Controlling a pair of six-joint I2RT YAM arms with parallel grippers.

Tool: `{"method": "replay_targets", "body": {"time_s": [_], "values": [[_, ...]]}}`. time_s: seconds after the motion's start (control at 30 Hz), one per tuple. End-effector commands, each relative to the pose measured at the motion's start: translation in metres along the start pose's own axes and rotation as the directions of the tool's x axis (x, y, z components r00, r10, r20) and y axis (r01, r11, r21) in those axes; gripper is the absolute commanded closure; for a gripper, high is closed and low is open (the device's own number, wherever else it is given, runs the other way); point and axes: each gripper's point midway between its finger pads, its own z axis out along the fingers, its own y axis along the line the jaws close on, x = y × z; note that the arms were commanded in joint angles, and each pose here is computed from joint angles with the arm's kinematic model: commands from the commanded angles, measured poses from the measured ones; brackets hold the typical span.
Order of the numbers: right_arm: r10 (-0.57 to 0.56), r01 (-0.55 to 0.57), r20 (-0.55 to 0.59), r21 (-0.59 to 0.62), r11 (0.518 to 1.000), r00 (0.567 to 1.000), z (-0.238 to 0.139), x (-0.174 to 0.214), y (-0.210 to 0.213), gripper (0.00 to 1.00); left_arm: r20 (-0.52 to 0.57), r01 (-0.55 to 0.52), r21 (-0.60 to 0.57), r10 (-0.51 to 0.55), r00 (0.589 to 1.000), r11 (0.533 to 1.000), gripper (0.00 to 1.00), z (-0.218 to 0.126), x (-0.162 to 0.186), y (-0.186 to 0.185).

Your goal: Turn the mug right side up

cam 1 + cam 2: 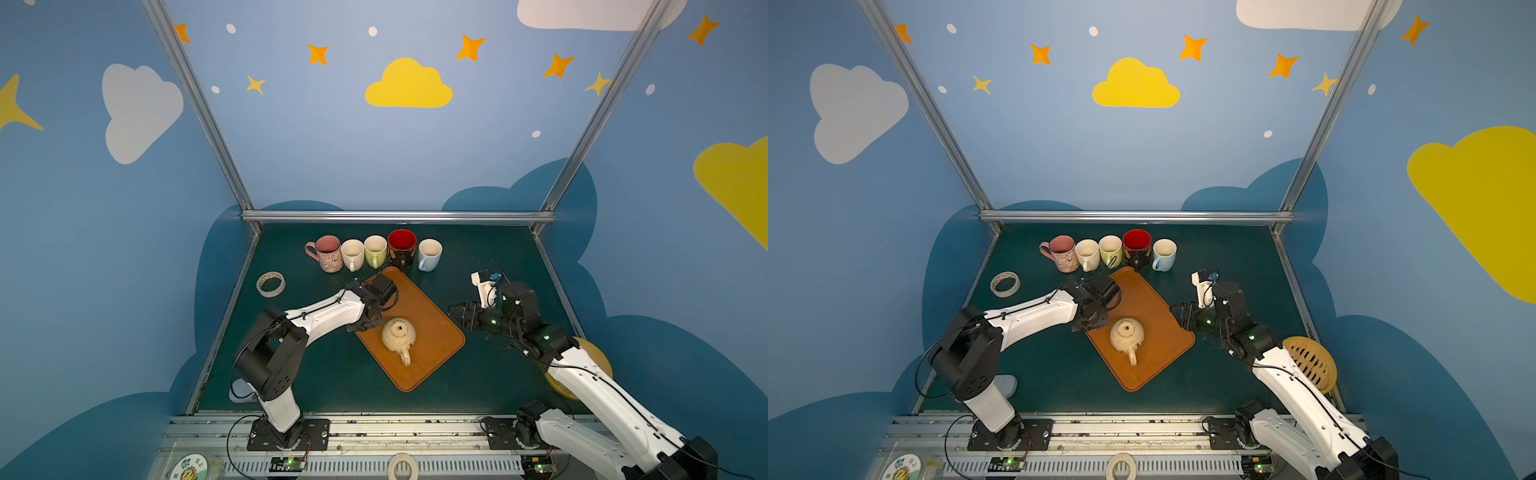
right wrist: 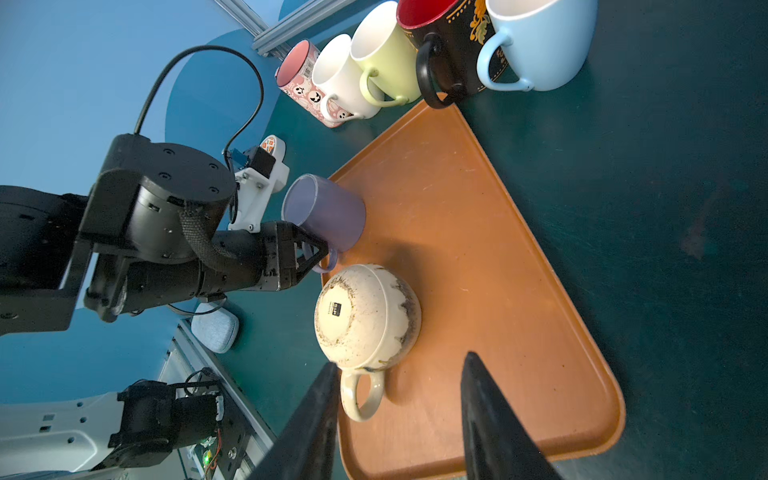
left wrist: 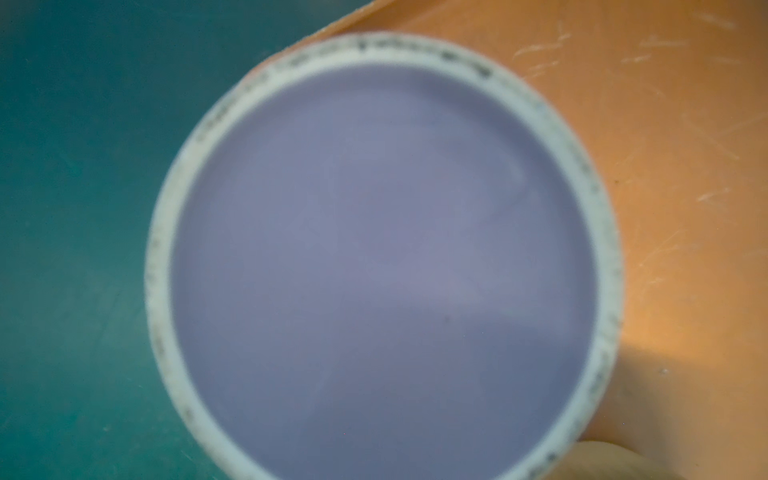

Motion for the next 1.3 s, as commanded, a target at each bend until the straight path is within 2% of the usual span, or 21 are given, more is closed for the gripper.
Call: {"method": "replay_targets", "body": {"time_s": [0.0,0.27,0.4,0.87,1.03,1.27], "values": [[-0.01,0.01,0.005,-0.01,1.0,1.0,0.0,-0.001,0.003,0.58,0.008,-0.003,-0.02,0.003,1.0,1.0,0.74,0.0,-0.007,0.004],[-0.011,0.011,-0.001,-0.009,1.0,1.0,0.002,0.001,0.002,0.58,0.032,-0.016,-0.028,0.017,0.999,0.999,0.82,-0.006,-0.015,0.004],[-0.013,0.013,0.001,0.0,1.0,1.0,0.002,0.001,0.0,0.57,0.035,-0.028,-0.023,0.029,0.999,0.999,0.96,-0.008,-0.015,0.003],[-0.007,0.007,0.001,-0.02,1.0,1.0,0.005,0.0,0.003,0.58,0.075,-0.087,0.037,0.084,0.994,0.995,0.96,-0.036,-0.023,0.003],[-0.004,0.004,-0.008,-0.049,0.999,1.0,0.008,0.0,0.007,0.58,0.097,-0.122,0.104,0.112,0.989,0.987,0.96,-0.051,-0.027,-0.002],[0.008,-0.01,-0.023,-0.084,0.996,1.0,0.013,0.0,0.012,0.58,0.111,-0.114,0.237,0.09,0.99,0.965,0.96,-0.075,-0.036,-0.012]]}}
